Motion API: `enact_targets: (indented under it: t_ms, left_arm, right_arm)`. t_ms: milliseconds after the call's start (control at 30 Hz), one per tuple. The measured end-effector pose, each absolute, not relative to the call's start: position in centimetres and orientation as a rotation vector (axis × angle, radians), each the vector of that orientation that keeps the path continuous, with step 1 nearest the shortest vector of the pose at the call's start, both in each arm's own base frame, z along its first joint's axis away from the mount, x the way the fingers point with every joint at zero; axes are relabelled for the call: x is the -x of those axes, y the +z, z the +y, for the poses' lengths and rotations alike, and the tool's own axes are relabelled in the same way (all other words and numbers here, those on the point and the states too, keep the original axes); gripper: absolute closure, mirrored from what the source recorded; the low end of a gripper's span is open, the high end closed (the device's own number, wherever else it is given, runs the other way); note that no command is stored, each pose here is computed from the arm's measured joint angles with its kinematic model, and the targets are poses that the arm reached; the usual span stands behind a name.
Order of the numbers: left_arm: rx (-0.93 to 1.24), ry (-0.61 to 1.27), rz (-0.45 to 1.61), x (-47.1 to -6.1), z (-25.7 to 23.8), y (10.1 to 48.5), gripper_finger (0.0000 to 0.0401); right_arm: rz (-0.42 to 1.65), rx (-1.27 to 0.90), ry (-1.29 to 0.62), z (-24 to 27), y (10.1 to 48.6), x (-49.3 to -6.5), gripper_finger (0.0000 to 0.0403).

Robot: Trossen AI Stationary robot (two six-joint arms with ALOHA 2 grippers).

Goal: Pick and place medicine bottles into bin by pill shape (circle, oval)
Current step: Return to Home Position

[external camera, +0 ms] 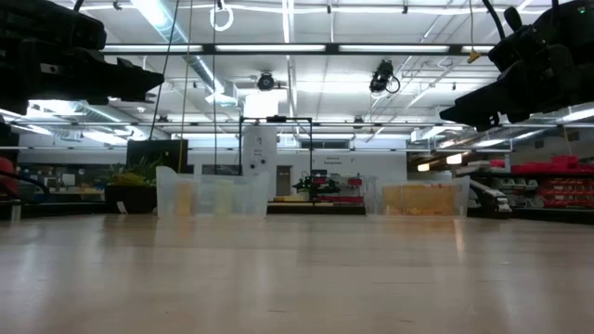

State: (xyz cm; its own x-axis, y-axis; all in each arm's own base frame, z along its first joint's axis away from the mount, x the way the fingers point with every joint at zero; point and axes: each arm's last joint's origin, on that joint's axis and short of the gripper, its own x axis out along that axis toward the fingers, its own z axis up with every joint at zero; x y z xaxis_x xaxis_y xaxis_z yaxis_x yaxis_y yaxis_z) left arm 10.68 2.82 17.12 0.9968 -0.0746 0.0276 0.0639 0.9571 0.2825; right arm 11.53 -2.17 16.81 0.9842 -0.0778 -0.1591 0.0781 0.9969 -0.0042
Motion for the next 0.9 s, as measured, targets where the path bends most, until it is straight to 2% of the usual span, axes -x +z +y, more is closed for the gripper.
enact_targets:
  t_ms: [900]
  left_arm:
    - [-0.286,-0.070,-0.038,-10.68,2.82,17.13,0.0255]
  right_arm:
    - [0.160,-0.002,-0.078,-2.17,16.81,-11.53,0.0138]
